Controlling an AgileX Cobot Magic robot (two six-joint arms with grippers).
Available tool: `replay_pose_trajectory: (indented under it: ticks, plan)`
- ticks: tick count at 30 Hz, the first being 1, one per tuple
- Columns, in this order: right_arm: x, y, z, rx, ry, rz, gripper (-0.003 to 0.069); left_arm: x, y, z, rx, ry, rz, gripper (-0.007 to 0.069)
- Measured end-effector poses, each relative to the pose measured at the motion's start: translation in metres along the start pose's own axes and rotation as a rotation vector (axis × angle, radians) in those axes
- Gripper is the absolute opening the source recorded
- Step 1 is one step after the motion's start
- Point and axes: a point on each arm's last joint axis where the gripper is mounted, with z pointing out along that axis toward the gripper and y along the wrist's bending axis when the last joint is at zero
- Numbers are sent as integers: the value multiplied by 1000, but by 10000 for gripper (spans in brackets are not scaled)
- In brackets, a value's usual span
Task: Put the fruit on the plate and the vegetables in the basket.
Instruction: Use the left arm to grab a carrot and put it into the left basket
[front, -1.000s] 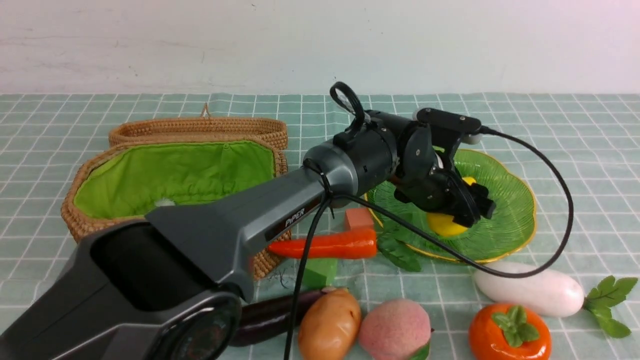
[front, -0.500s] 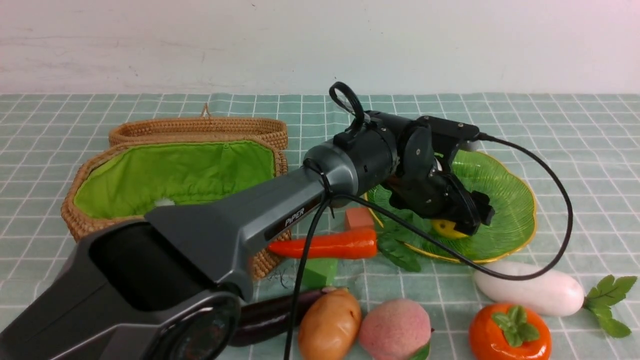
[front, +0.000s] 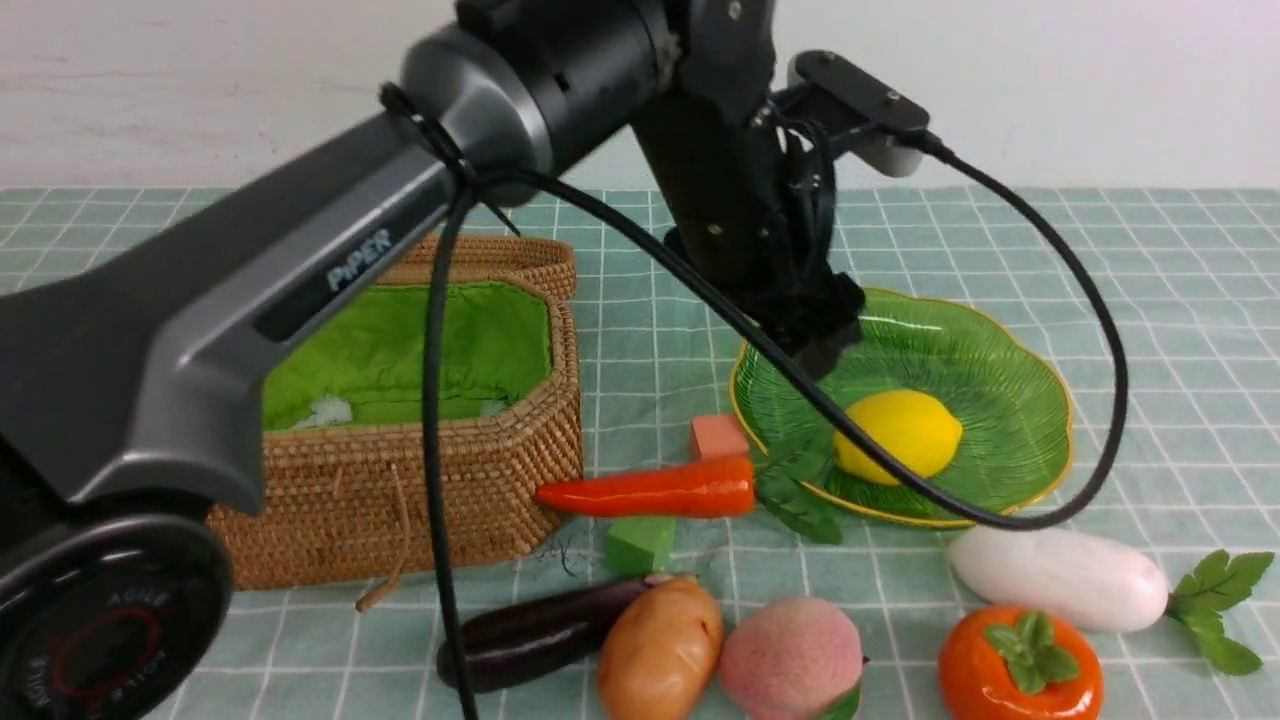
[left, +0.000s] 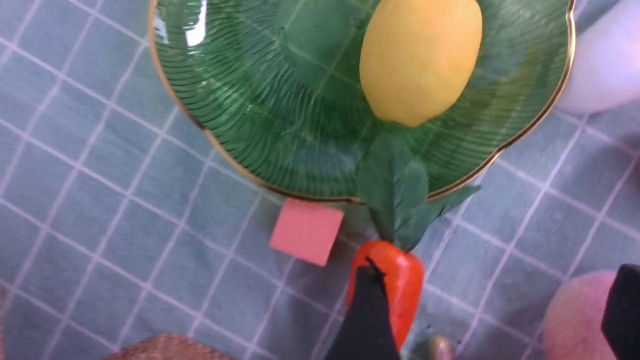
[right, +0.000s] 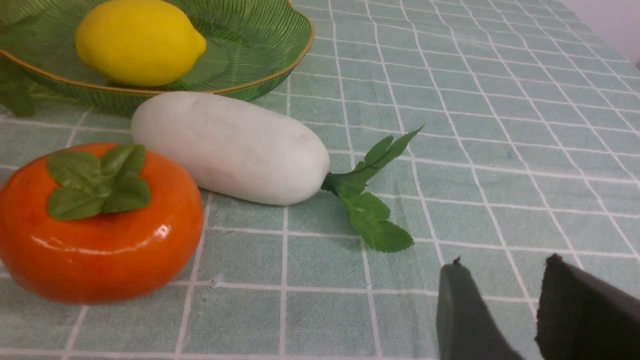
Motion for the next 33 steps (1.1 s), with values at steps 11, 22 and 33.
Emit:
replay_pose_trajectory:
  ticks: [11,22,33]
  plan:
    - [0,0,0,0,0,0,242,19,1,59,-49,187,116,476]
    - [0,0,0,0,1,0,242,25,0,80,-11,220,140,476]
    - [0,0,0,0,1,0,242,34,-1,106,19,267,142,476]
